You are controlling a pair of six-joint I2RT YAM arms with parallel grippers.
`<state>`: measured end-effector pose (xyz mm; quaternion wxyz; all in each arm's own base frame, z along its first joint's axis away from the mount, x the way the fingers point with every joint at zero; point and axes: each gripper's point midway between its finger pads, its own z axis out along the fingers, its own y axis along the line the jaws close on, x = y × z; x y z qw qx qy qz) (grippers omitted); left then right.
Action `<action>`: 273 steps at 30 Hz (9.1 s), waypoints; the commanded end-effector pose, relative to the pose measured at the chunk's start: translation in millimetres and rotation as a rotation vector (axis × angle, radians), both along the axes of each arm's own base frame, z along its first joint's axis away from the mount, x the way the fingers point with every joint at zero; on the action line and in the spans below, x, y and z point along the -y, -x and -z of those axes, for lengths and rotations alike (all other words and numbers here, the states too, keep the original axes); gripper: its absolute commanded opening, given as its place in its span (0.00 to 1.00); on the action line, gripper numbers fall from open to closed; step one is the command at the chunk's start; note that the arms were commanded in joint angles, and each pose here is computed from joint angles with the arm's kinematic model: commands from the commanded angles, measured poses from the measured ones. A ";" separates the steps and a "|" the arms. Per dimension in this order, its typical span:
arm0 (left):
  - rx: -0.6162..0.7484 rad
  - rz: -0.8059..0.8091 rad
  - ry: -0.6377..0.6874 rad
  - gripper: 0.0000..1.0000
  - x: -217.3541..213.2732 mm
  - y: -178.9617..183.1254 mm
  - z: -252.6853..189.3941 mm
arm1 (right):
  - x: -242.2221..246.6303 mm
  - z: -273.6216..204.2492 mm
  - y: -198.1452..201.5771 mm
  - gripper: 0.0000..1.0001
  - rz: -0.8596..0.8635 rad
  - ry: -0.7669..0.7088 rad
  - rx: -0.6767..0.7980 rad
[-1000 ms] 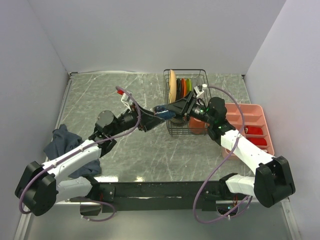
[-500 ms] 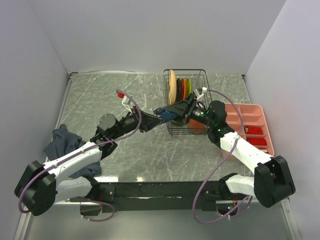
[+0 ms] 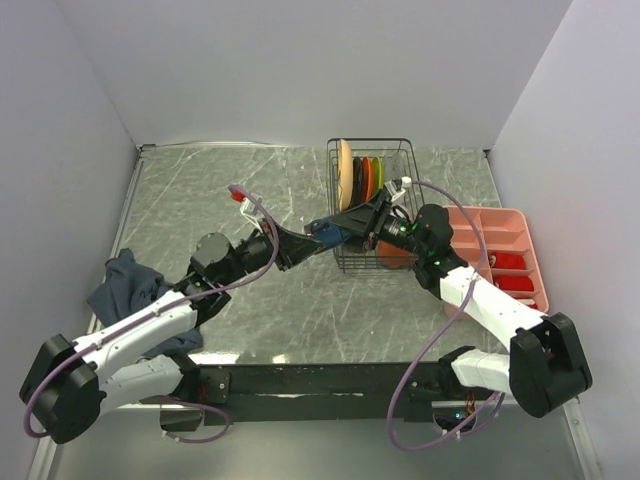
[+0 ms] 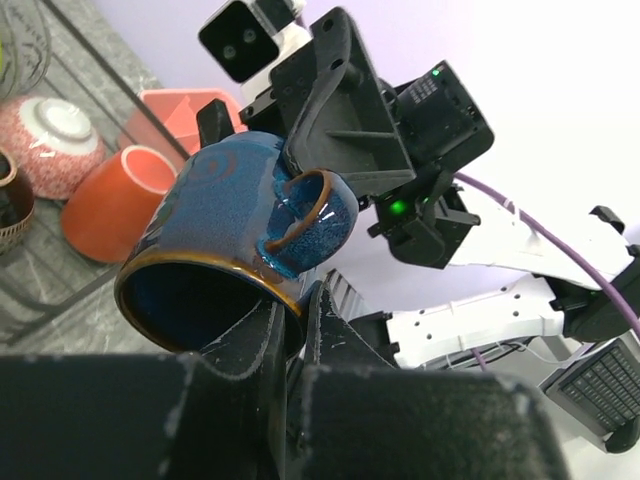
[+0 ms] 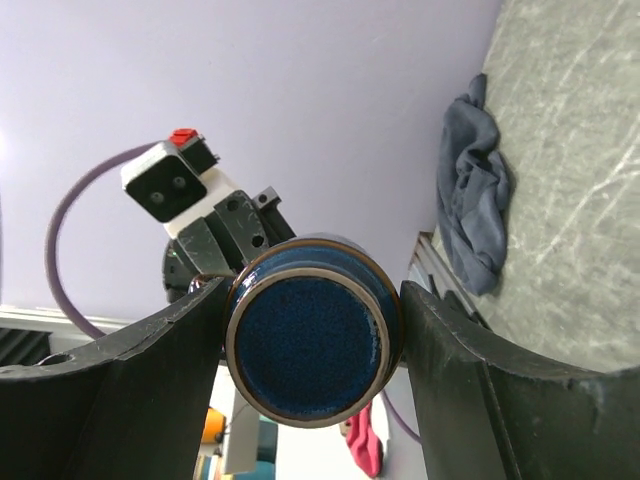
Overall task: Unload the mixed dishes from the dish rack
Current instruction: Place the cup at the center of the board, then pick up the cup from the dish rack, then place the cup at the center of the board.
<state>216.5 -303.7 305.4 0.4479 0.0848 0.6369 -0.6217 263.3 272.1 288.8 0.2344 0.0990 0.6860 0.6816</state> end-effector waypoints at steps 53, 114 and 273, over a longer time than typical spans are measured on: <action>-0.787 -0.942 -0.949 0.01 -422.8 -298.0 157.0 | 146.8 76.4 -15.8 1.00 0.317 1.107 0.242; -0.031 -0.606 -0.772 1.00 -209.8 -134.0 4.0 | 164.1 80.0 -47.4 1.00 0.331 1.364 0.213; 0.093 -0.028 -0.008 0.01 1.6 -30.3 -40.5 | 48.1 15.0 -13.7 0.92 0.123 0.194 0.184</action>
